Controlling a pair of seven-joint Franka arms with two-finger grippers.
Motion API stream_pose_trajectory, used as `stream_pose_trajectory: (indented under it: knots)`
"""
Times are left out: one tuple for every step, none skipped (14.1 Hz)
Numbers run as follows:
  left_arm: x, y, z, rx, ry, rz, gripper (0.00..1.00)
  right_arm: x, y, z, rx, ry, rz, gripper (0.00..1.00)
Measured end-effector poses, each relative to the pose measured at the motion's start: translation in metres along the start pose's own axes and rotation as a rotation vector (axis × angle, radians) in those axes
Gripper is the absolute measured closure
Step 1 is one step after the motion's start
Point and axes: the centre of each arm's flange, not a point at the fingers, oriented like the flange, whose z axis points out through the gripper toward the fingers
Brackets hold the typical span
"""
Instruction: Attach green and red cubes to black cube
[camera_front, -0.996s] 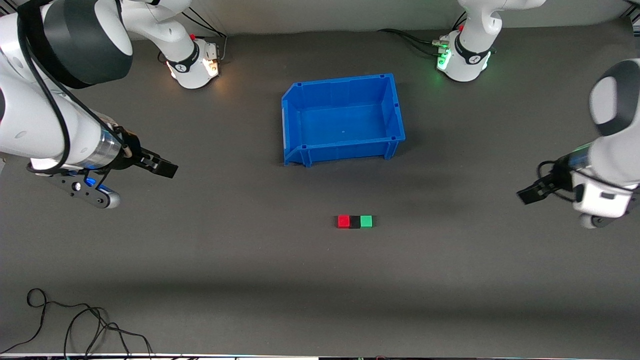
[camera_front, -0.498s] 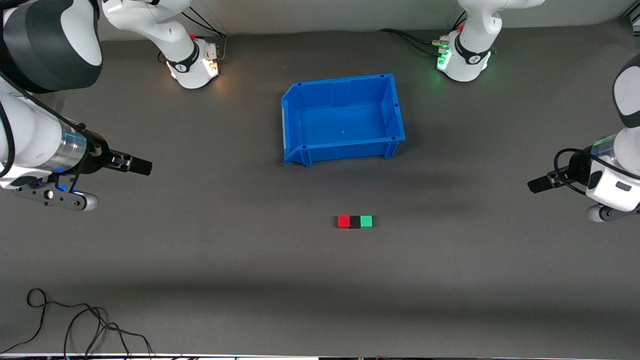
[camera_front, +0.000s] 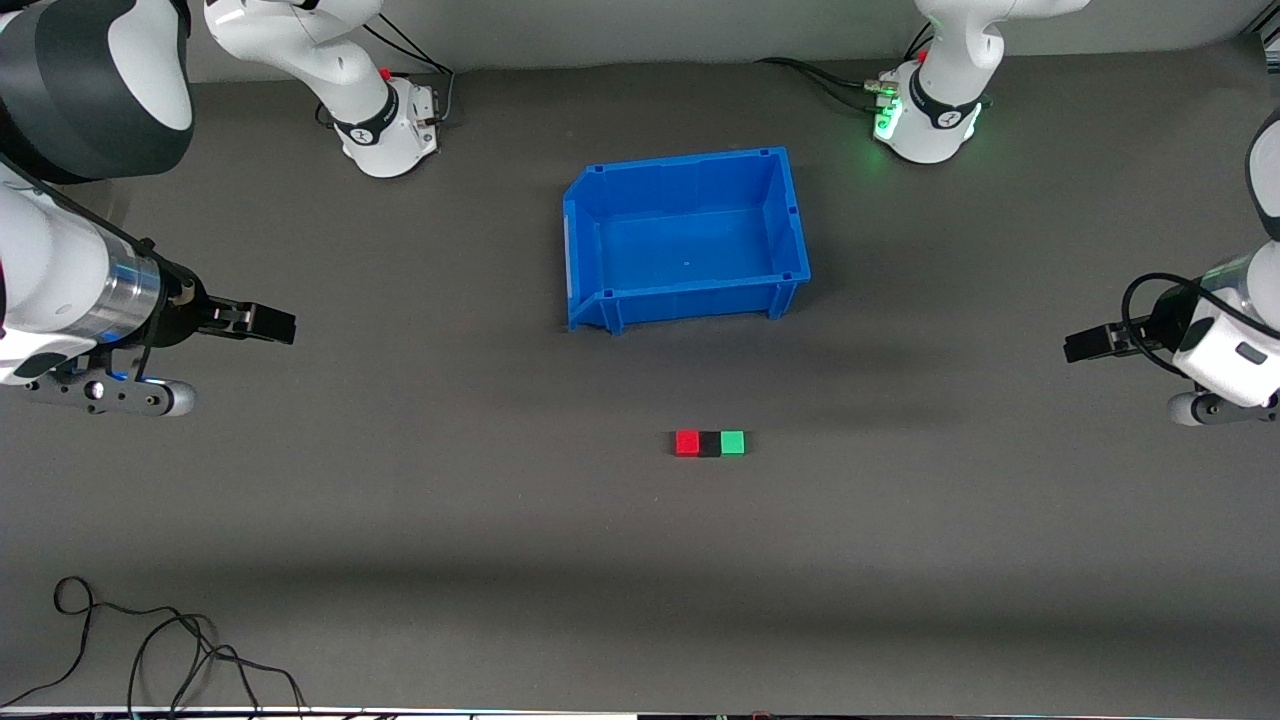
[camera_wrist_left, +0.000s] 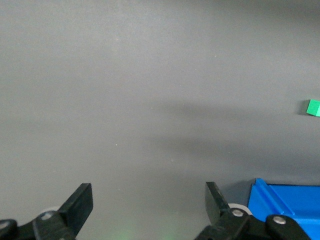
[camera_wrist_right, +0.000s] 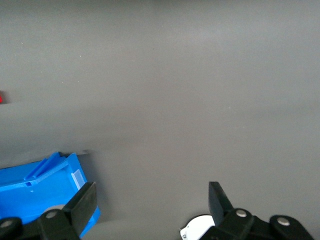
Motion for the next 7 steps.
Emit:
stream_pose_trajectory:
  knots:
    - [-0.004,0.002,-0.010,0.012,0.008,0.015,0.00,0.001,0.005,-0.001,-0.001,0.003,-0.016,0.01]
    - [-0.008,0.005,-0.023,0.021,0.021,0.027,0.00,0.002,0.012,-0.002,0.001,0.006,-0.023,0.01]
    - [-0.011,0.008,-0.035,0.024,0.038,0.041,0.00,0.003,0.021,-0.002,0.009,0.014,-0.024,0.01]
    - [-0.013,0.011,-0.042,0.024,0.053,0.054,0.00,0.004,0.033,-0.001,0.021,0.024,-0.029,0.01]
    - [-0.014,0.012,-0.047,0.023,0.062,0.062,0.00,0.005,0.046,0.001,0.035,0.035,-0.037,0.01]
    - [-0.014,0.011,-0.049,0.022,0.068,0.067,0.00,0.003,0.058,0.004,0.052,0.043,-0.048,0.01]
    - [-0.016,0.010,-0.051,0.020,0.082,0.071,0.00,0.001,0.069,0.007,0.070,0.051,-0.059,0.01]
